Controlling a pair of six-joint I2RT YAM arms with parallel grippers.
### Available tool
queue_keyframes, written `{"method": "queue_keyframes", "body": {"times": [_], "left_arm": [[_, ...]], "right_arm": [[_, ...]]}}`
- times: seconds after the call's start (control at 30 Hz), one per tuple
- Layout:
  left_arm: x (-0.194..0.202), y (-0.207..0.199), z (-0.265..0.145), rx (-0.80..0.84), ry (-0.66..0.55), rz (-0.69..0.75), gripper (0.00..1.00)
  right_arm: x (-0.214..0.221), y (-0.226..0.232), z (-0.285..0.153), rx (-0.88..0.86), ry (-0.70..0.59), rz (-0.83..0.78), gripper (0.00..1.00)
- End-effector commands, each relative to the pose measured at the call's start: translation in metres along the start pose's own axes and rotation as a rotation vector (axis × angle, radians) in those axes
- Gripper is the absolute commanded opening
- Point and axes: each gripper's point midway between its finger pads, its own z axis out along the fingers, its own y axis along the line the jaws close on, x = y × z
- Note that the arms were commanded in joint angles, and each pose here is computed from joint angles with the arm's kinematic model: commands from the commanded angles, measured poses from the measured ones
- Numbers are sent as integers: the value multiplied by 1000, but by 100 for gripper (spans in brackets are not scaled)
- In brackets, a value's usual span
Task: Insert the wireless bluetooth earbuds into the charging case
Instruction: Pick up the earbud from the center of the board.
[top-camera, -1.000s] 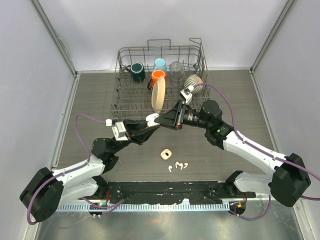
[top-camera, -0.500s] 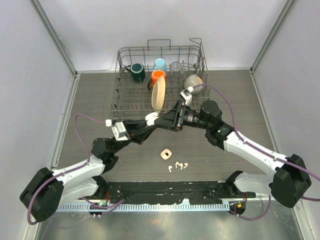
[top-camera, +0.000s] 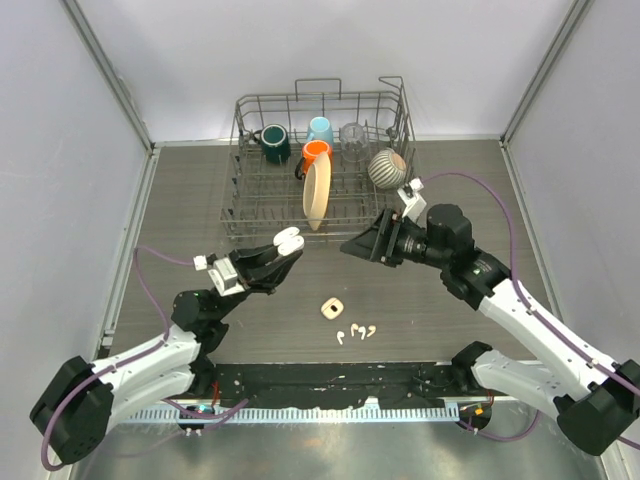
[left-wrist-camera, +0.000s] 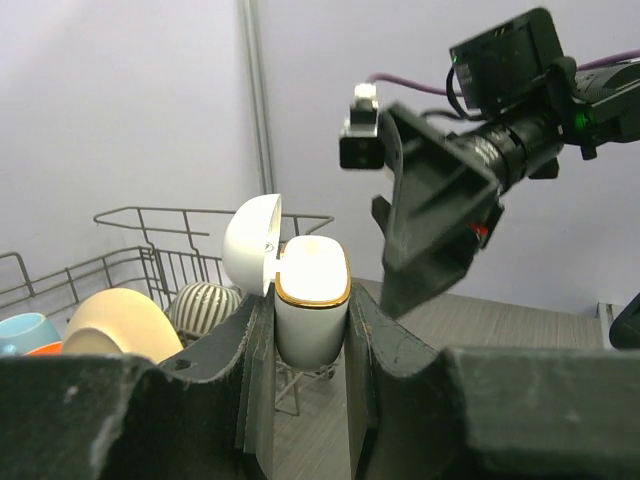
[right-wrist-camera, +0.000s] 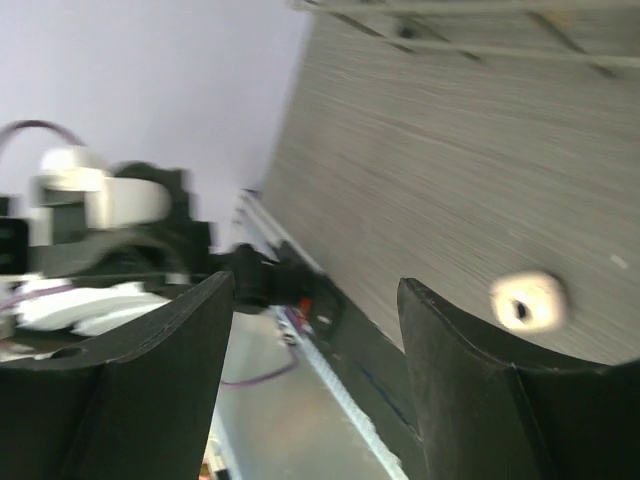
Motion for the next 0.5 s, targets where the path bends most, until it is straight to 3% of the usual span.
{"method": "queue_keyframes", "body": {"times": [0.0,0.23,0.47], "left_arm": [[-15,6,-5,-38,-53,51,0],[-12,-1,-11,-5,-47,50,0],[-10,-14,-13,62,-40,48,0]], "right_arm": [[30,-85,-27,389,80,-58,71],[86,-148,-57,586,158,-7,62],[107,-181,-64,707,159,33,54]]}}
